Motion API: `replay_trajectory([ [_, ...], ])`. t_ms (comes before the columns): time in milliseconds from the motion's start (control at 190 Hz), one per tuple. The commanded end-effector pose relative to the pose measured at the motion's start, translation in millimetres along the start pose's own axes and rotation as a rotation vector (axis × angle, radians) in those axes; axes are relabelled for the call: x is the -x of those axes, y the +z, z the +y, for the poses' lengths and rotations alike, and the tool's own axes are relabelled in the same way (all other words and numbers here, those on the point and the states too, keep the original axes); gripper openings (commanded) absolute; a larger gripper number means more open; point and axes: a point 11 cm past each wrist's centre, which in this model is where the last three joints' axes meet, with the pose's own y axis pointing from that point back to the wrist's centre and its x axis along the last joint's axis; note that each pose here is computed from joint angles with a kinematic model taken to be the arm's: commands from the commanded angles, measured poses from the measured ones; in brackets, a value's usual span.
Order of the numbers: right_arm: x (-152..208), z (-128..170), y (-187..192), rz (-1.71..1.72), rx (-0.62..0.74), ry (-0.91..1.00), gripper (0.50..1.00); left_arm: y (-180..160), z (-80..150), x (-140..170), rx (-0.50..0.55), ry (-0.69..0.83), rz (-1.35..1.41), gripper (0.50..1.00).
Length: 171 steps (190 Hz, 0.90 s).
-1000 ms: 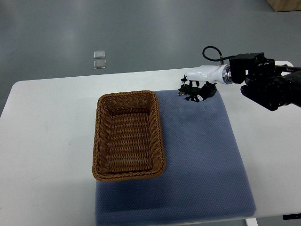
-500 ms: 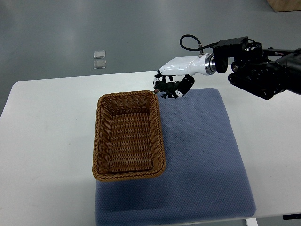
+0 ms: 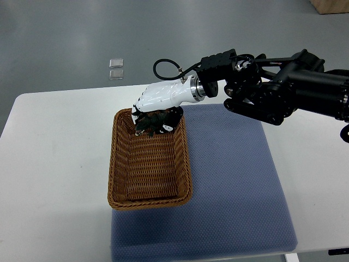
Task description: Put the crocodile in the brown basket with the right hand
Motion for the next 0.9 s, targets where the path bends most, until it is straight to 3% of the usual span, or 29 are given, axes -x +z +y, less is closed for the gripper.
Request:
replay_trajectory([
  [0, 6.5, -12.0, -9.7, 0.03, -0.022, -0.013, 0.5, 0.3, 0.0, 0.0, 0.001, 0.0, 0.0, 1.0],
  [216, 23.8, -18.2, -14.0, 0.053, -0.034, -0.038, 0.511, 0.1, 0.0, 0.0, -0.001, 0.0, 0.0, 1.0],
  [484, 23.7, -20.3, -16.1, 0.048, -0.039, -0.04, 0.668, 0.3, 0.0, 0.0, 0.001, 0.0, 0.0, 1.0],
  [605, 23.3, -20.3, -16.2, 0.035, -0.039, -0.038, 0.795, 0.3, 0.0, 0.0, 0.001, 0.0, 0.0, 1.0],
  [668, 23.0, -19.7, -15.5, 0.033, -0.037, -0.041, 0.903, -0.6, 0.0, 0.0, -0.001, 0.0, 0.0, 1.0],
  [895, 20.1, -17.2, -12.6, 0.012, -0.029, -0.035, 0.928, -0.7, 0.0, 0.0, -0.002, 0.0, -0.002, 1.0],
])
